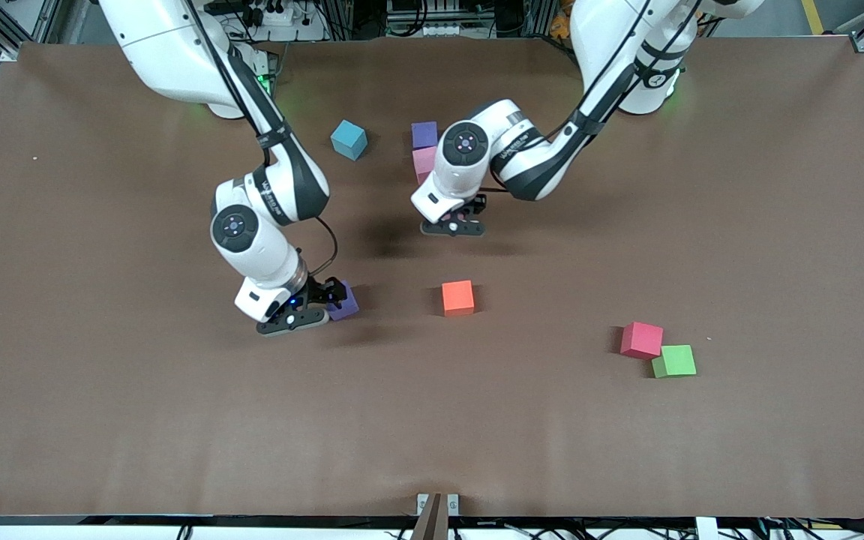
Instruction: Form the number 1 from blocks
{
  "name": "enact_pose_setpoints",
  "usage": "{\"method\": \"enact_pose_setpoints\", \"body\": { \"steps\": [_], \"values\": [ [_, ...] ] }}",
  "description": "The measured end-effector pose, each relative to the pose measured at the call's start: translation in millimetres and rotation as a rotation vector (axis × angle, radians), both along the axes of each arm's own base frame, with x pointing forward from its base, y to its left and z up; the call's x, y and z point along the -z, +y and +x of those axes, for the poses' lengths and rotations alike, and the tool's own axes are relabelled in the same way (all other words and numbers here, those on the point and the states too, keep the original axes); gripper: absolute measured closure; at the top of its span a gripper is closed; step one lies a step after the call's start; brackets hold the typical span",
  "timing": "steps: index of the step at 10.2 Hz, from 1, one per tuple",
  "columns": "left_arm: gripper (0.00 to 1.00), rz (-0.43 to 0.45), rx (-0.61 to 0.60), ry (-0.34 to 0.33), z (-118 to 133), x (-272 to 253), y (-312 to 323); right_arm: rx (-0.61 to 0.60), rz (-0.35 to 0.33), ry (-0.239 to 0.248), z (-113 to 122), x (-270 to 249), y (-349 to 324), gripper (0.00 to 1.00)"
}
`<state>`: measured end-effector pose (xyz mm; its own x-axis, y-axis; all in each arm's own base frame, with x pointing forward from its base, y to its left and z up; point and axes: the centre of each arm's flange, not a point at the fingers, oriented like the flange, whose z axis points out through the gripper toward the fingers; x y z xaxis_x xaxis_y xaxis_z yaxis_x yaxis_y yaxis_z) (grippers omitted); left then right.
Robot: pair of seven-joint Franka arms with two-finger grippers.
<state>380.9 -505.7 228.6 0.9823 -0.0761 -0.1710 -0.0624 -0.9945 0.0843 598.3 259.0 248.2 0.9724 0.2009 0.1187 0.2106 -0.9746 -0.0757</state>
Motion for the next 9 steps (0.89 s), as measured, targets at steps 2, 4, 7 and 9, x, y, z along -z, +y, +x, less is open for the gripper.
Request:
{"method": "enact_pose_setpoints", "body": {
  "steps": [2,4,7,9],
  "values": [
    [0.37,0.009,0.034,0.02,-19.9,14.9,-14.4,-0.009,0.007,0.01,-4.5,6.3,11.0,0.0],
    [0.37,0.011,0.039,0.031,-30.6,23.9,-23.4,-0.028,0.007,0.021,-11.3,18.6,26.0,0.0],
    [0.37,0.018,0.019,0.035,-37.4,26.1,-28.6,-0.047,0.0,0.031,-17.0,29.3,37.0,0.0],
    [0.37,0.03,0.002,0.045,-45.6,31.9,-32.4,-0.071,-0.01,0.044,-21.6,41.0,41.7,0.0]
  ]
}}
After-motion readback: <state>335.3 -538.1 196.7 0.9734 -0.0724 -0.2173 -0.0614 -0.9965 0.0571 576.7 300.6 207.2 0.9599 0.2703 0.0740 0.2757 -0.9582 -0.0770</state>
